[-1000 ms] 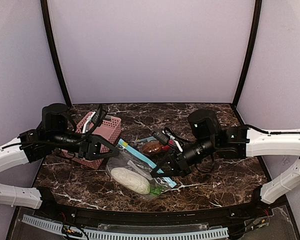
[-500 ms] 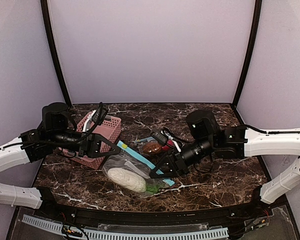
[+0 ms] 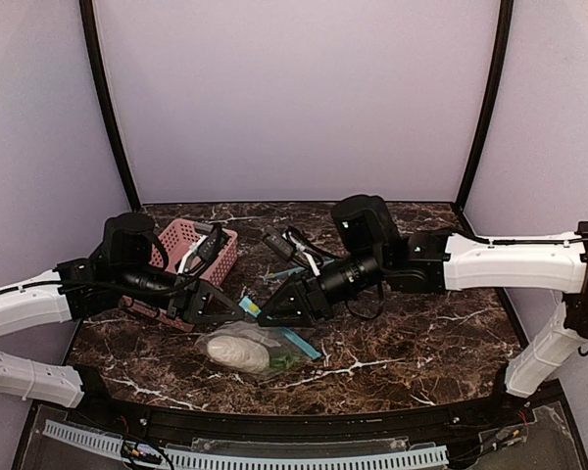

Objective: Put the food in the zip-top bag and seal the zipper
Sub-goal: Hold the zipper from the zipper food storage bag.

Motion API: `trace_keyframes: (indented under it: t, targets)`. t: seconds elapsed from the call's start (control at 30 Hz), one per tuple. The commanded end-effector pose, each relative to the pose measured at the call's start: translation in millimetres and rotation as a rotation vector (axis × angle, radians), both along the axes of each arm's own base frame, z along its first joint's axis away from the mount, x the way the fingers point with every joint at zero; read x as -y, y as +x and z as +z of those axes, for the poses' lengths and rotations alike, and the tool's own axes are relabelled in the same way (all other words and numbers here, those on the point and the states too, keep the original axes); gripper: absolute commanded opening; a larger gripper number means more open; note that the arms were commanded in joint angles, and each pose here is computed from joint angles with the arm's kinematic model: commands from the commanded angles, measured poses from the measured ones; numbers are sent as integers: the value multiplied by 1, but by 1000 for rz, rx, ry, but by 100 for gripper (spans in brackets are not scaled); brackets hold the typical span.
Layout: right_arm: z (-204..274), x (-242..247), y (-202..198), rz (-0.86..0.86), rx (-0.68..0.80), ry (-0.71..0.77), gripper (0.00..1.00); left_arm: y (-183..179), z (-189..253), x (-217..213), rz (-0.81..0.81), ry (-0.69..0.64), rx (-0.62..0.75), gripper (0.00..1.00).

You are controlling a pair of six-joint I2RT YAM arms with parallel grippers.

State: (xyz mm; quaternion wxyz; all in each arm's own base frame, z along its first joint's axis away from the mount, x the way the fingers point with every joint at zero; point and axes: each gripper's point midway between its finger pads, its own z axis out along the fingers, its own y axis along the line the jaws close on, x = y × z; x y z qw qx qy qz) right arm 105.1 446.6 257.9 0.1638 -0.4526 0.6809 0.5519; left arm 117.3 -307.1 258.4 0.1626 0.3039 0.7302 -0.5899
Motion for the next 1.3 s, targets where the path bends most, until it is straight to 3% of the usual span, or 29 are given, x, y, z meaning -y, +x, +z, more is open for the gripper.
trace_keyframes:
  t: [0.0,0.47,0.7,0.97,1.27]
  targets:
    - [16,-12,7,11,40,62,47,-11,-5,-1,-39,-10,-17,1]
    - [12,-20,8,22,30,79,25,-9,-3,4,-49,-21,-8,1]
    - [9,-19,8,20,31,74,0,-3,-3,5,-15,-11,9,1]
    - [1,-13,9,-3,27,50,0,15,3,-1,105,32,61,1]
    - [-9,-4,8,-30,23,27,0,27,-2,-4,189,74,21,1]
